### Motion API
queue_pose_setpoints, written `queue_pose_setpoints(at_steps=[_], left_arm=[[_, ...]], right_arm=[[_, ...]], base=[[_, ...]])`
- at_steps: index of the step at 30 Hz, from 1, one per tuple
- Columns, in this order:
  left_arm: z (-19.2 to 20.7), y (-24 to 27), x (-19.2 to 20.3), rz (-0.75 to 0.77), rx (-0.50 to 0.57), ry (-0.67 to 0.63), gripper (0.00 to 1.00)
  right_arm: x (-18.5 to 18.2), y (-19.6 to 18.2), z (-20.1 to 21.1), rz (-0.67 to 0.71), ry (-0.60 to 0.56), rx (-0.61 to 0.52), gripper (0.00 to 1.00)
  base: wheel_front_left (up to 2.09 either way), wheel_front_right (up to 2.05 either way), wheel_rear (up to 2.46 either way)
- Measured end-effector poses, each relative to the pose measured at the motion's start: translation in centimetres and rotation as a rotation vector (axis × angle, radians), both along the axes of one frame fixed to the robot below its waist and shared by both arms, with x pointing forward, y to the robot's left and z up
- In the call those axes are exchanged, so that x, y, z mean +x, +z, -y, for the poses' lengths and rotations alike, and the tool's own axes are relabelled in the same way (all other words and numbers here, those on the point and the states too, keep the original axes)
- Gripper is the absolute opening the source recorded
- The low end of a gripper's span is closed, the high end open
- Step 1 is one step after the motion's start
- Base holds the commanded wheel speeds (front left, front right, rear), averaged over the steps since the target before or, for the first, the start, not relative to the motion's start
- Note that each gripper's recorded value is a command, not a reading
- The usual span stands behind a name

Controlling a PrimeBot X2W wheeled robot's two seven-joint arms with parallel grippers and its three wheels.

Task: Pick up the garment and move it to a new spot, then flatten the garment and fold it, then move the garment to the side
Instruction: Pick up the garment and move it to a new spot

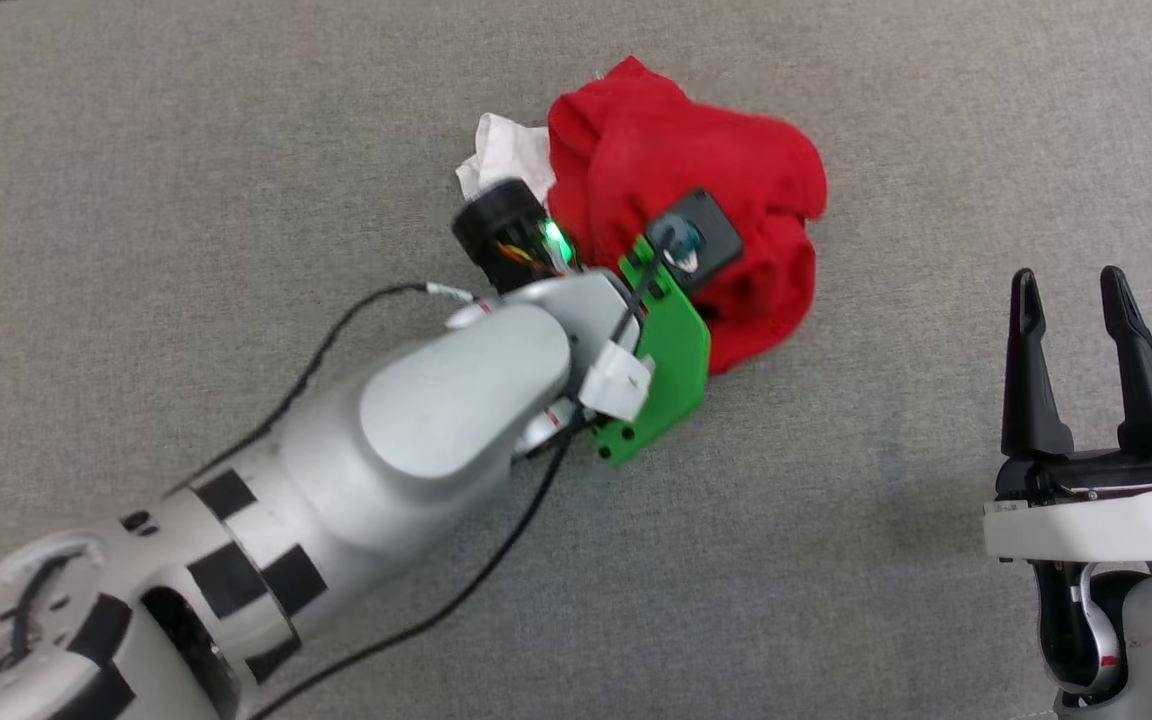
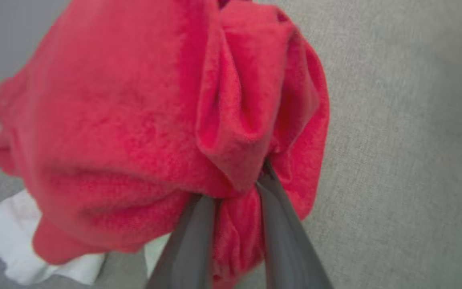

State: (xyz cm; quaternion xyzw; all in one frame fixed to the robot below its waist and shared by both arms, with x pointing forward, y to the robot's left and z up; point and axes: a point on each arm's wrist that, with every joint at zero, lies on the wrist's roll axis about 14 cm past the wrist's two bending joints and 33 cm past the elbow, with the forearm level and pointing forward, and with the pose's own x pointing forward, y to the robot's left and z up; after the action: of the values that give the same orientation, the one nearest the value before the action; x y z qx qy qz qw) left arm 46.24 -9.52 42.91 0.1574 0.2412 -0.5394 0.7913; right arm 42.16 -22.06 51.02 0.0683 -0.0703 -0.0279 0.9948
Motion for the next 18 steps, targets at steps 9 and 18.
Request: queue_pose_setpoints(at_steps=[9, 18], left_arm=[[1.7, -2.0, -4.2, -0.071, -0.083, -0.026, 1.0], [0.2, 9.0, -1.7, 0.174, -0.53, 0.197, 1.0]], right_arm=[[0.3, -0.4, -0.2, -0.008, 0.006, 0.001, 1.0], [-1.4, 1.1, -1.5, 0.02, 0.041, 0.002, 1.0]], base=[[0.0, 0.0, 0.0], [0.0, 0.0, 0.0]])
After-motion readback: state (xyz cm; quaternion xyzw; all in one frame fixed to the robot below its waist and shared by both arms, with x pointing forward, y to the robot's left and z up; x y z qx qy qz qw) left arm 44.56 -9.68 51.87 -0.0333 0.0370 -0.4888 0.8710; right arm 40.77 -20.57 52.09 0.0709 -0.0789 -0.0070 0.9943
